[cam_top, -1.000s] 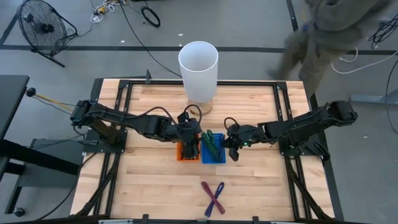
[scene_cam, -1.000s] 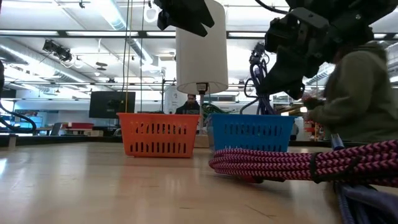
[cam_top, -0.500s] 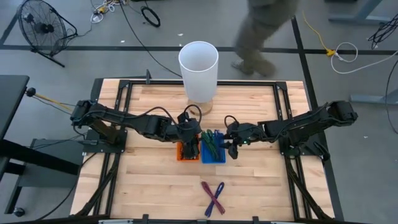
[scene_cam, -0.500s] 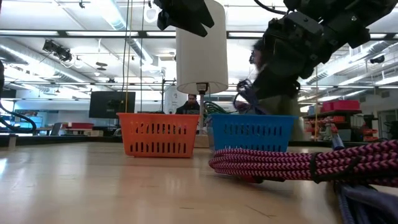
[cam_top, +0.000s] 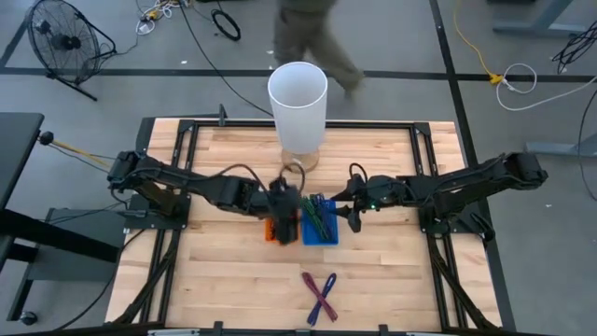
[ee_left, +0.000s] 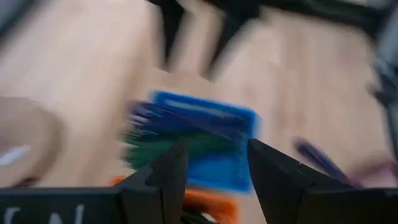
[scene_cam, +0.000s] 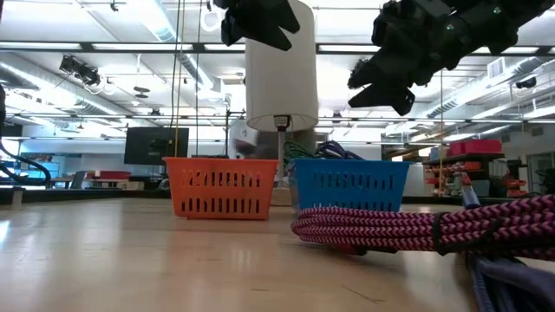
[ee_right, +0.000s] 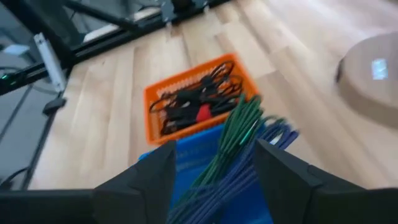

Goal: Pick & Place USB Port
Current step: Put the pink USB cable into the blue bin

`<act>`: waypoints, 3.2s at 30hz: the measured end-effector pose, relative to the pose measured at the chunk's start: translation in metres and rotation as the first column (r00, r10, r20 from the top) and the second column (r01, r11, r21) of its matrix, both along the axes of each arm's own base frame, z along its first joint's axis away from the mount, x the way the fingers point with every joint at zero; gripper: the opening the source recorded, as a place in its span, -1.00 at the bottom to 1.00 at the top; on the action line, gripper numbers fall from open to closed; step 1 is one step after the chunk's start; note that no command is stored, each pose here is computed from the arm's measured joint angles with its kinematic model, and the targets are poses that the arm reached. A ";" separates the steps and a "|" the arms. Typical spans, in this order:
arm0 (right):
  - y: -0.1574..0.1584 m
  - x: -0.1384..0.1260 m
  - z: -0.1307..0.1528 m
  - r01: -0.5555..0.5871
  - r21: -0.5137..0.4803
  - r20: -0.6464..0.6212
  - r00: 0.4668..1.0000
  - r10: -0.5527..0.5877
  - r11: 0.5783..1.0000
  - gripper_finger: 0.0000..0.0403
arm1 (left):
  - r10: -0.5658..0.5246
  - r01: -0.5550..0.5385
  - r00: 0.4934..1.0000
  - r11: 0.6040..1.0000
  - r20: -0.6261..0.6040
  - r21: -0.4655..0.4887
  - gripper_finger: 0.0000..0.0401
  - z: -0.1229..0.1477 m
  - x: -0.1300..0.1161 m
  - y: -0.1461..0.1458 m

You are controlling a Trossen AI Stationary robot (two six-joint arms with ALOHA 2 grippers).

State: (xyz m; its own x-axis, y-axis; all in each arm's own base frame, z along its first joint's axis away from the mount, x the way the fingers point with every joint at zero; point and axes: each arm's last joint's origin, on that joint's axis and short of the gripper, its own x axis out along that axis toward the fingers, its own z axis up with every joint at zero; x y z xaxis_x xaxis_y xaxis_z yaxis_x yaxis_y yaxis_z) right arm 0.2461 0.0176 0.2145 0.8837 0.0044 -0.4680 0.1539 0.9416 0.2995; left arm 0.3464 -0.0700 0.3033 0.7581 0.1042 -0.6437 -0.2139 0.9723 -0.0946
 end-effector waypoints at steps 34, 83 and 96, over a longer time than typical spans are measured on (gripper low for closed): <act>0.008 0.002 0.006 -0.061 0.049 0.071 0.996 0.058 0.997 0.07 | -0.591 0.605 0.796 0.775 -0.128 0.185 -0.15 -0.143 0.059 -0.148; 0.008 0.001 0.003 -0.078 0.001 0.030 0.997 0.077 0.997 0.07 | -0.131 0.141 0.990 0.961 -0.057 0.239 -0.88 -0.040 -0.004 -0.143; 0.017 0.009 0.031 -0.135 -0.082 0.329 0.931 0.155 0.987 0.07 | 0.182 -0.266 0.953 0.887 0.243 0.379 -0.89 0.049 -0.048 -0.092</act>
